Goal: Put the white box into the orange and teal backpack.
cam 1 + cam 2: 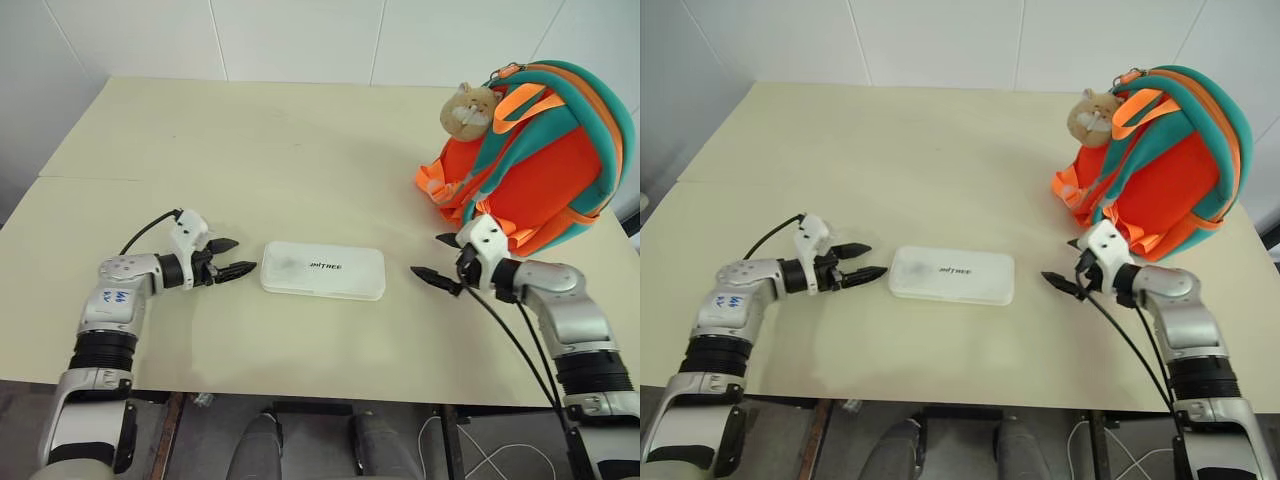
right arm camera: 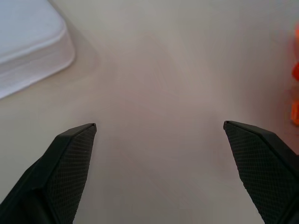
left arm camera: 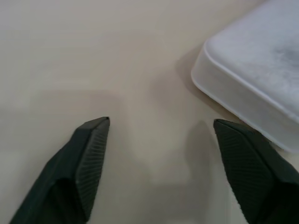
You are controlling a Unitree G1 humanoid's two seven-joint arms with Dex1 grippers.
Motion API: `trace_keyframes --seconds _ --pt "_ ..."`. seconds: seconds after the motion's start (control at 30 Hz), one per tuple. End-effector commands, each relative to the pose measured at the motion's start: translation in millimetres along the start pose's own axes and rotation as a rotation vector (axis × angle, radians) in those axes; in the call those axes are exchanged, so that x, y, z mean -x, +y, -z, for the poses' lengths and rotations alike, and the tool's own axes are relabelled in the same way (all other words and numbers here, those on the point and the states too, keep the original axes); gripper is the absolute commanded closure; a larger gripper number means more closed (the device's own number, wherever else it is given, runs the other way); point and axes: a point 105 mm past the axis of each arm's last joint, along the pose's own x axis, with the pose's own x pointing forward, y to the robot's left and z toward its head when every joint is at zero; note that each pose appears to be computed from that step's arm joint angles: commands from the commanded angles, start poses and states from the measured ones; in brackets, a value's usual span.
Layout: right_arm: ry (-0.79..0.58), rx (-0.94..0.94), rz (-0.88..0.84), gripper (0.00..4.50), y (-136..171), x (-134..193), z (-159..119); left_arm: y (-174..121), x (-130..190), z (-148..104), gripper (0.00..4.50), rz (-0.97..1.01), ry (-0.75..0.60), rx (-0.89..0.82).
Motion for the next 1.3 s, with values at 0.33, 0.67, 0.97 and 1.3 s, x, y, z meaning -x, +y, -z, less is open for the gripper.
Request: trace_keyframes --seconds 0.33,0.67,0.97,1.3 --pt "-0.009 -0.111 -0.241 0.00 49.4 -10.0 -29.1 -13.1 -4.1 -8.3 0.02 0.183 0.034 0.456" --pt "0.029 -0.072 -0.305 0.00 64.0 -34.8 -19.5 -25.8 -25.2 -20.6 0.02 0.260 0.080 0.724" --pt "-0.027 -0.058 -0.302 0.00 66.9 -43.5 -28.5 -46.5 -24.9 -6.0 0.02 0.320 0.183 0.836" --pt "-0.055 -0.044 -0.310 0.00 70.9 -47.5 -32.0 -52.6 -43.5 -3.7 0.02 0.351 0.151 0.880"
